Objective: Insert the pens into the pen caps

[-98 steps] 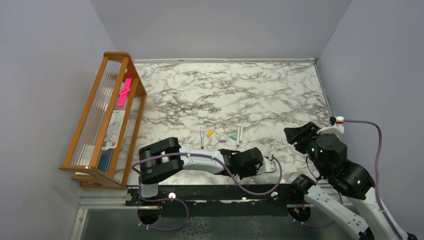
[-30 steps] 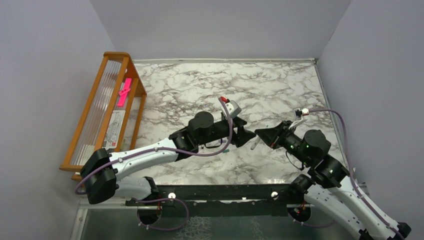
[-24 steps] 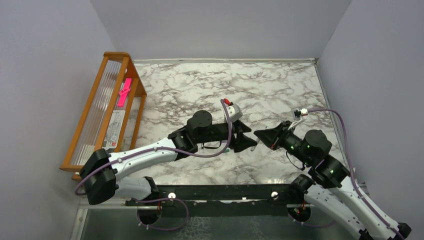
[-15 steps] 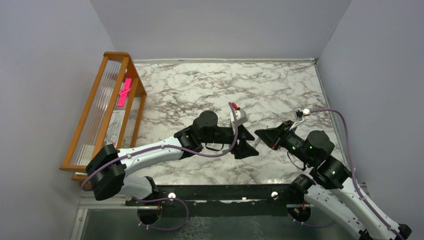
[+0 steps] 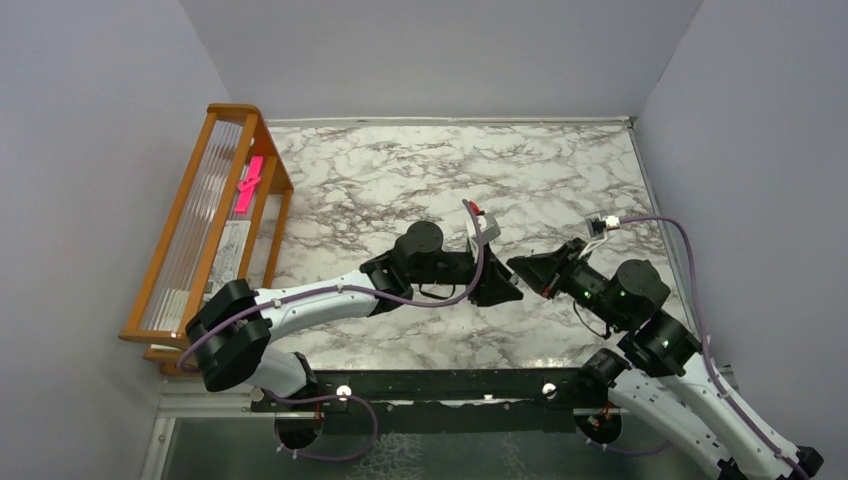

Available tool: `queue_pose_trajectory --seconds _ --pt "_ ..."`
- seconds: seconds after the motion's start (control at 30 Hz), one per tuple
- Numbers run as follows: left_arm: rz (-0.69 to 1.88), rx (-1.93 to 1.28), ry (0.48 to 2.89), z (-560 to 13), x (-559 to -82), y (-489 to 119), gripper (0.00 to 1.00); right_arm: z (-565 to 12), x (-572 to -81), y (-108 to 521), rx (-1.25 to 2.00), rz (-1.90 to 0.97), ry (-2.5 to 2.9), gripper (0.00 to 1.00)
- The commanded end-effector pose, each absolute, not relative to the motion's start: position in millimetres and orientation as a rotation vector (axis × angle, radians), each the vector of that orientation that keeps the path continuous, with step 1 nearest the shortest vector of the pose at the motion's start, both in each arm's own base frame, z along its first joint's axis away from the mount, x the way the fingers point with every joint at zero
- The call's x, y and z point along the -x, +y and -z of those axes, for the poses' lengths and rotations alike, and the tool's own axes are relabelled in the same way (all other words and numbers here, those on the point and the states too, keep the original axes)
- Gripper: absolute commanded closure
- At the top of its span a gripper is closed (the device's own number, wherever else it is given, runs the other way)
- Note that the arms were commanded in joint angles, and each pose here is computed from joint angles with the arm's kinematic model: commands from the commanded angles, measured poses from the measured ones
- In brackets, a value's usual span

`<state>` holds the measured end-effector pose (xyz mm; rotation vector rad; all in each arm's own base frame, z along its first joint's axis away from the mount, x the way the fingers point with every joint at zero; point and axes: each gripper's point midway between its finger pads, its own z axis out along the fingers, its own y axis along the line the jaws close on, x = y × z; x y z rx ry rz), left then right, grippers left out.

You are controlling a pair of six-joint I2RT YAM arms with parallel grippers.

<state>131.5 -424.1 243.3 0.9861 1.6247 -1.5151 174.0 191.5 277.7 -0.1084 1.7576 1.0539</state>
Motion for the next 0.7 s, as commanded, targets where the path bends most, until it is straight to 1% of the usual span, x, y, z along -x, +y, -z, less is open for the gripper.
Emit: queue_pose_trajectory --seconds 0.0,0.13,0.2,0.3,0.43,0.63,0.67 --pt "1.532 -0.89 1.525 -283.9 -143.0 -429.7 0.59 -279.6 -171.5 195.5 0.14 -1.076 1.733 0.99" --pt "1.514 -0.859 1.517 -289.9 -148.1 -429.8 0.59 -274.9 -172.1 195.9 0.134 -1.077 1.741 0.99" --pt "1.511 -0.853 1.524 -288.3 -150.0 -431.1 0.64 -275.8 -171.5 196.4 0.135 -1.083 1.737 0.99" --pt "1.522 -0.825 1.557 -284.5 -152.4 -433.8 0.74 -279.8 -169.2 197.6 0.143 -1.101 1.723 0.99" --pt "1.541 -0.818 1.572 -279.8 -151.7 -435.7 1.0 -282.2 -168.3 196.6 0.142 -1.105 1.711 0.99" --pt "1.515 -0.655 1.569 -280.1 -165.2 -425.0 1.0 -279.7 -167.0 196.2 0.124 -1.129 1.686 0.99" --pt "1.504 -0.625 1.569 -279.4 -168.1 -421.9 1.0 -279.0 -166.8 195.8 0.116 -1.135 1.68 0.94"
